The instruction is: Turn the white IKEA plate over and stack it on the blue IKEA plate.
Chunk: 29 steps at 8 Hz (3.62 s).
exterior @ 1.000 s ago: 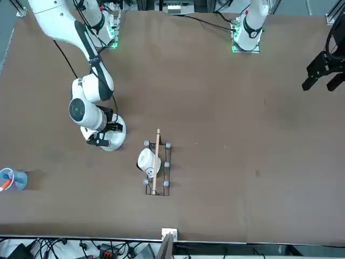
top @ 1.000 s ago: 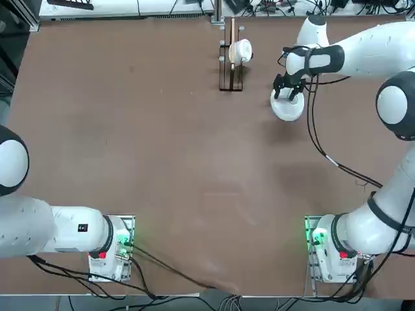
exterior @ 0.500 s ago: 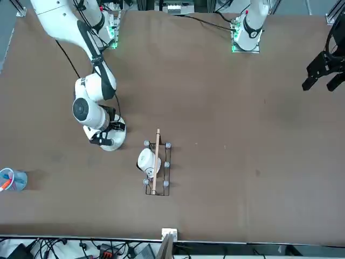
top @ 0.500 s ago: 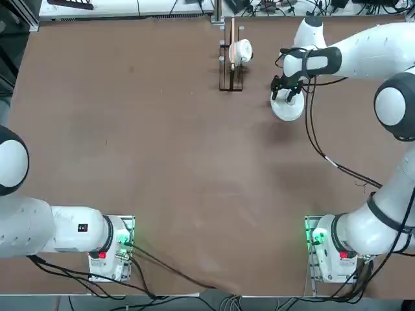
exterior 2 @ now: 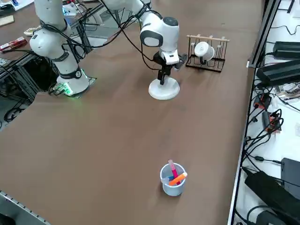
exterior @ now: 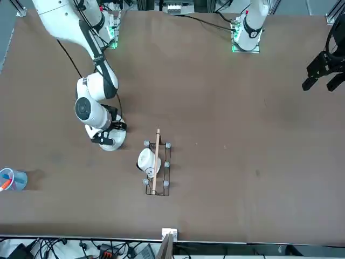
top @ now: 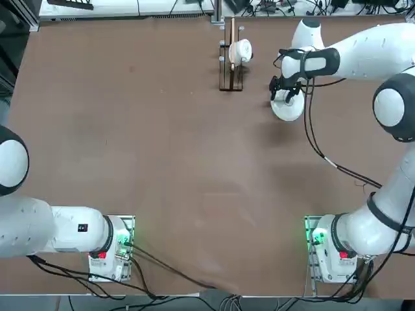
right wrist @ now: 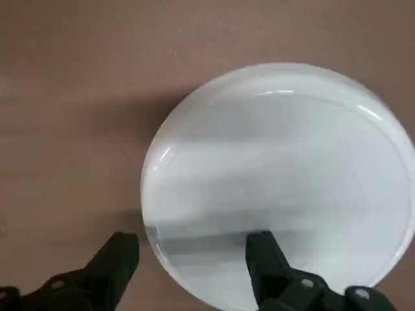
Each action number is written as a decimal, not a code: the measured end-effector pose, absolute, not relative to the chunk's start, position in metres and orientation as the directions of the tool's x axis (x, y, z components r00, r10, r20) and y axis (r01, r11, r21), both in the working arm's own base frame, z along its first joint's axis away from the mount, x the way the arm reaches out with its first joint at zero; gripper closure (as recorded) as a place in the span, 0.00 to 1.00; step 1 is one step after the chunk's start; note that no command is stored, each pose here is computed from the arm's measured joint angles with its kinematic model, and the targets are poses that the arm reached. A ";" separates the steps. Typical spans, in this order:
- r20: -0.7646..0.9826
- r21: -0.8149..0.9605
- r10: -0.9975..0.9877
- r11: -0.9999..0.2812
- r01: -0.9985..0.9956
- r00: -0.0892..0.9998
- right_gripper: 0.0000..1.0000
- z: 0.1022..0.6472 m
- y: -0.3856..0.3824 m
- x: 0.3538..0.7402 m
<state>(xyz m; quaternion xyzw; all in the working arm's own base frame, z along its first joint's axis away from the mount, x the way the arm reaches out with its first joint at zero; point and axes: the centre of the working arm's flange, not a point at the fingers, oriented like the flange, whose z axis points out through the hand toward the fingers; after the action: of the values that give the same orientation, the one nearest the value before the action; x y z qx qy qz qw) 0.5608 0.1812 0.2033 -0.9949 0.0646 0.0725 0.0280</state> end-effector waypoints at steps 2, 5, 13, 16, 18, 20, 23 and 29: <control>-0.151 -0.044 -0.130 -0.989 -0.138 0.980 0.00 0.202 0.184 0.560; -0.156 -0.039 -0.142 -0.988 -0.149 0.978 0.00 0.199 0.191 0.557; -0.147 -0.057 -0.118 -0.990 -0.128 0.982 0.00 0.288 0.124 0.626; -0.106 -0.073 -0.069 -0.994 -0.077 0.992 0.00 0.402 0.104 0.643; -0.125 -0.071 -0.047 -0.996 -0.056 0.991 0.00 0.485 0.095 0.644; -0.129 -0.071 -0.059 -0.995 -0.068 0.990 0.00 0.547 0.077 0.640; -0.130 -0.071 -0.084 -0.993 -0.093 0.988 0.00 0.602 0.049 0.630; -0.125 -0.042 -0.060 -0.997 -0.066 0.990 0.00 0.608 0.032 0.631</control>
<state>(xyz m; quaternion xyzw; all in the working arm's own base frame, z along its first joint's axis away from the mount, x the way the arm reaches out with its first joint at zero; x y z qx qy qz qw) 0.6306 0.0317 0.6076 -0.9973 0.0316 0.0622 0.0228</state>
